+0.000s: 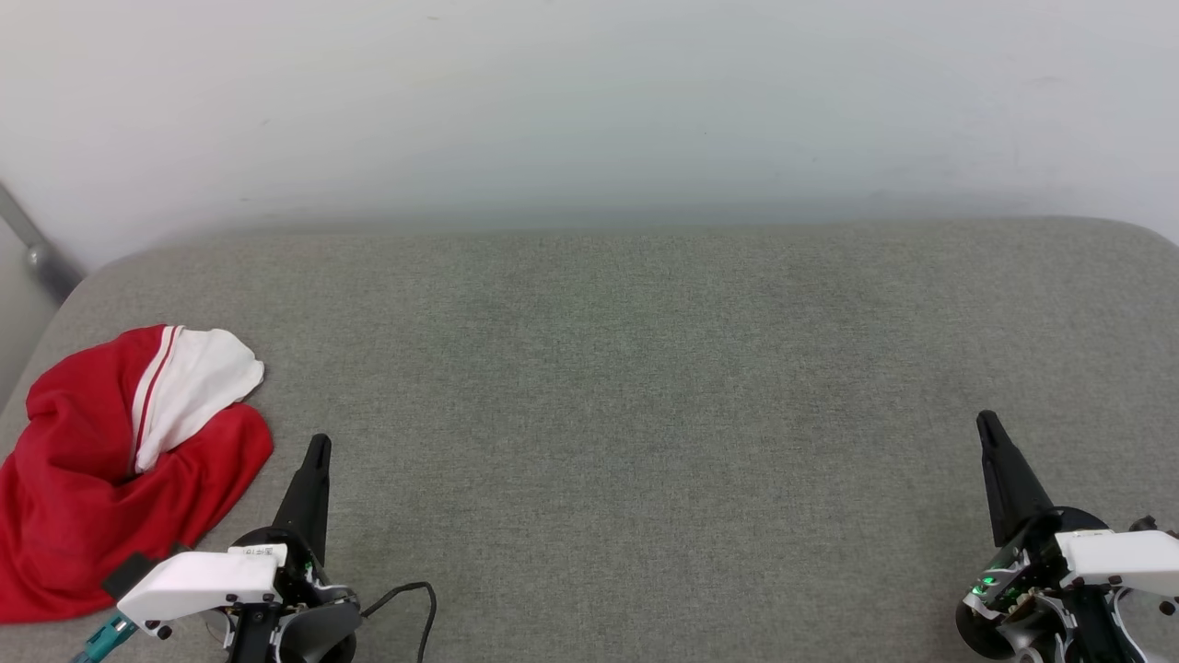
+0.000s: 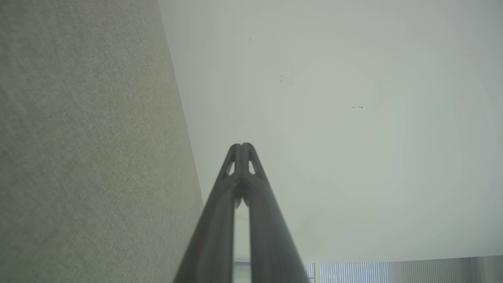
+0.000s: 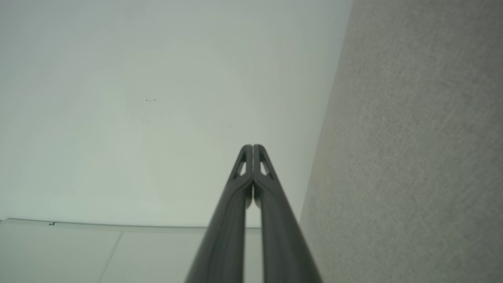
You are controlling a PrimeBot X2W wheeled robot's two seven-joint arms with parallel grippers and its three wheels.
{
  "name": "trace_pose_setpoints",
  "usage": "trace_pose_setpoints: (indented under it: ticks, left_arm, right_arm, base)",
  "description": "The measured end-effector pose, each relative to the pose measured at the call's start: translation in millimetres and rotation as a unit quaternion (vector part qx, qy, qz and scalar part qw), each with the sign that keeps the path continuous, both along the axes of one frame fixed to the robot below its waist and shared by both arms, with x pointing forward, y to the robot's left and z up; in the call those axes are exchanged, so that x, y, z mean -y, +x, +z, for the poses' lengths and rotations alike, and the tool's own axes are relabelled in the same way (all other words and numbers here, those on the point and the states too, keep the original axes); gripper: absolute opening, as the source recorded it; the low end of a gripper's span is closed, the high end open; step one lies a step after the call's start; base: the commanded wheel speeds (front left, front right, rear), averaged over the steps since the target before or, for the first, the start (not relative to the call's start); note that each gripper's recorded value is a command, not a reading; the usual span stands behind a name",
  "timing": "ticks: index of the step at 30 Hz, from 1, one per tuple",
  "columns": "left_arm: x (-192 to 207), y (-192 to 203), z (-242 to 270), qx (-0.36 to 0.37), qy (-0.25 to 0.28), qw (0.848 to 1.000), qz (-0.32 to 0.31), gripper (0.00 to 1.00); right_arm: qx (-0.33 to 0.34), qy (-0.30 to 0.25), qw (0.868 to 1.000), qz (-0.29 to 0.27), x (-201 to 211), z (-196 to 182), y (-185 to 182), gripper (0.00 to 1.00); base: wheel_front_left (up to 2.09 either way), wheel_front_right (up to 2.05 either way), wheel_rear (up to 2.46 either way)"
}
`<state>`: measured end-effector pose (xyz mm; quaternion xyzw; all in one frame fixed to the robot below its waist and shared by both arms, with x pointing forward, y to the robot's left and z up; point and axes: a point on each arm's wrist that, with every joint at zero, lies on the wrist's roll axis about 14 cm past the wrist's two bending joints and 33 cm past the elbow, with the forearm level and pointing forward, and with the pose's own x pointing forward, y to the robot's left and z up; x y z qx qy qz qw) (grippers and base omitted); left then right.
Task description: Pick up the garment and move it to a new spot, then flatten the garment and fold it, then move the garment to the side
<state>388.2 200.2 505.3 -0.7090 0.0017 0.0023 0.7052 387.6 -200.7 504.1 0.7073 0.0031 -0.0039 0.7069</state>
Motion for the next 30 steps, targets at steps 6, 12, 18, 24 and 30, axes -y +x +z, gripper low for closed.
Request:
trace_pose_setpoints:
  ticks: [6,12,18,24,30]
  left_arm:
    - [0.0,0.0,0.0,0.000,0.000,1.000,0.000,0.00]
    - [0.0,0.0,0.0,0.000,0.000,1.000,0.000,0.00]
    - [0.0,0.0,0.0,0.000,0.000,1.000,0.000,0.00]
    - [0.0,0.0,0.0,0.000,0.000,1.000,0.000,0.00]
    - [0.4,-1.4,-4.5,-0.007,-0.001,1.000,0.000,1.00]
  right_arm:
    - [0.000,0.000,1.000,0.000,0.0,0.0,0.0,0.00]
    - [0.000,0.000,1.000,0.000,0.0,0.0,0.0,0.00]
    - [0.000,0.000,1.000,0.000,0.0,0.0,0.0,0.00]
    - [0.000,0.000,1.000,0.000,0.0,0.0,0.0,0.00]
    - [-0.007,0.000,1.000,0.000,0.0,-4.9,-1.8,1.00]
  base:
    - [0.00,0.00,0.00]
    - [0.00,0.00,0.00]
    - [0.00,0.00,0.00]
    - [0.00,0.00,0.00]
    - [0.00,0.00,0.00]
